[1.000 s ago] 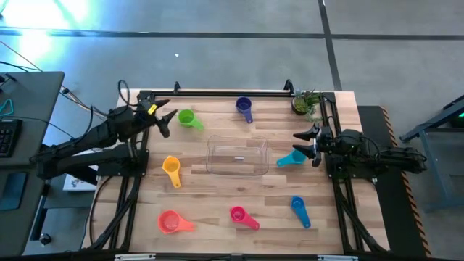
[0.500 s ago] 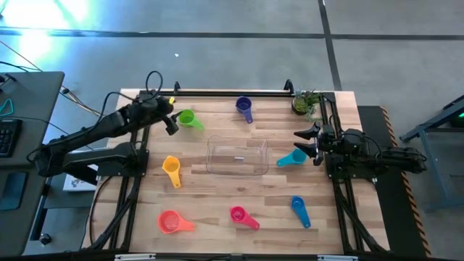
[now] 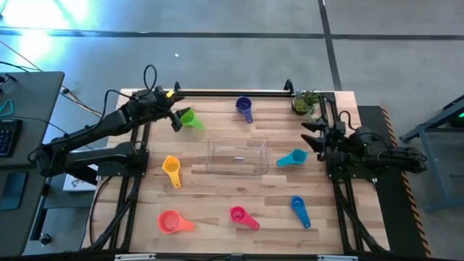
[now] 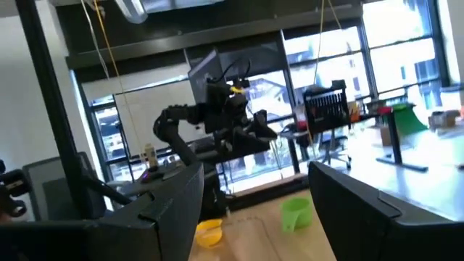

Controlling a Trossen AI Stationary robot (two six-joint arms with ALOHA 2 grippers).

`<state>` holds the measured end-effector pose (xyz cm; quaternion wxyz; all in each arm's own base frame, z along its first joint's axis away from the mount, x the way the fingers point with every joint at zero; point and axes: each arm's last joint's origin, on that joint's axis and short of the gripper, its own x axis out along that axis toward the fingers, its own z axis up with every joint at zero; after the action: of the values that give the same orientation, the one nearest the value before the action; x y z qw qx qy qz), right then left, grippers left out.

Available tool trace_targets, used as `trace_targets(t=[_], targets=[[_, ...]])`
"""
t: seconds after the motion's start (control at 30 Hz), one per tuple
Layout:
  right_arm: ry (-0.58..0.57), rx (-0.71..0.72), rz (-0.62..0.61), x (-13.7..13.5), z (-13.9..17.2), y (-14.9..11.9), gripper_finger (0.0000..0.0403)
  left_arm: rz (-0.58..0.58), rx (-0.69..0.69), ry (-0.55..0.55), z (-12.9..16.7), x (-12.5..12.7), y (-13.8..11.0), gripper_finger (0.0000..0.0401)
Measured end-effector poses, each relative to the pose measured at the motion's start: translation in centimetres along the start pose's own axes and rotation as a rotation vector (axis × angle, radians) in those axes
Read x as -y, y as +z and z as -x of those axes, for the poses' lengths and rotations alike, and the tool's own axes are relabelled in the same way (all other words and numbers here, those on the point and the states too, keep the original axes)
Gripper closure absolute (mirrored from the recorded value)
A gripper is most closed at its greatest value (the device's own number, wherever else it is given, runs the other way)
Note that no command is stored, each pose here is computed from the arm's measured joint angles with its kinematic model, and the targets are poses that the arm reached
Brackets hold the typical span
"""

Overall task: Nest measuring cups in basket
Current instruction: Move the light blue measuring cup to the center of the table

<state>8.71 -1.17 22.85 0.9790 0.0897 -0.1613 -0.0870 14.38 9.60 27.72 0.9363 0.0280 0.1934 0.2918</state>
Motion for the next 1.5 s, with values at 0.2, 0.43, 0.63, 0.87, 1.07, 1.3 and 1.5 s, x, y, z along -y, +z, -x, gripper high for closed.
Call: trace_targets(t=[0.2, 0.43, 0.63, 0.87, 1.07, 1.3, 1.5], targets=[[-0.051, 0.010, 0.040, -0.2, -0.7, 1.7, 0.0160, 0.007, 0.069, -0.049, 0.1, 1.0, 0.7, 0.0169], [-0.058, -0.037, 0.111, -0.9, -3.1, 4.2, 0.0160, -0.013, 0.110, -0.119, 0.3, 2.4, 1.2, 0.0169], [-0.062, -0.102, 0.171, -1.7, -6.5, 6.0, 0.0160, -0.033, 0.120, -0.178, 0.6, 3.5, 1.3, 0.0169], [-0.071, -0.186, 0.189, -2.4, -11.0, 7.6, 0.0160, -0.047, 0.165, -0.247, 1.7, 4.5, 1.6, 0.0169], [-0.108, -0.231, 0.226, -2.8, -14.6, 8.1, 0.0160, -0.035, 0.174, -0.289, 3.4, 4.7, 1.5, 0.0169], [-0.144, -0.275, 0.256, -2.3, -18.4, 8.0, 0.0160, -0.013, 0.190, -0.302, 4.7, 4.5, 1.4, 0.0169], [-0.173, -0.319, 0.265, -1.5, -20.8, 7.3, 0.0160, -0.023, 0.171, -0.279, 4.7, 4.4, 1.1, 0.0169]])
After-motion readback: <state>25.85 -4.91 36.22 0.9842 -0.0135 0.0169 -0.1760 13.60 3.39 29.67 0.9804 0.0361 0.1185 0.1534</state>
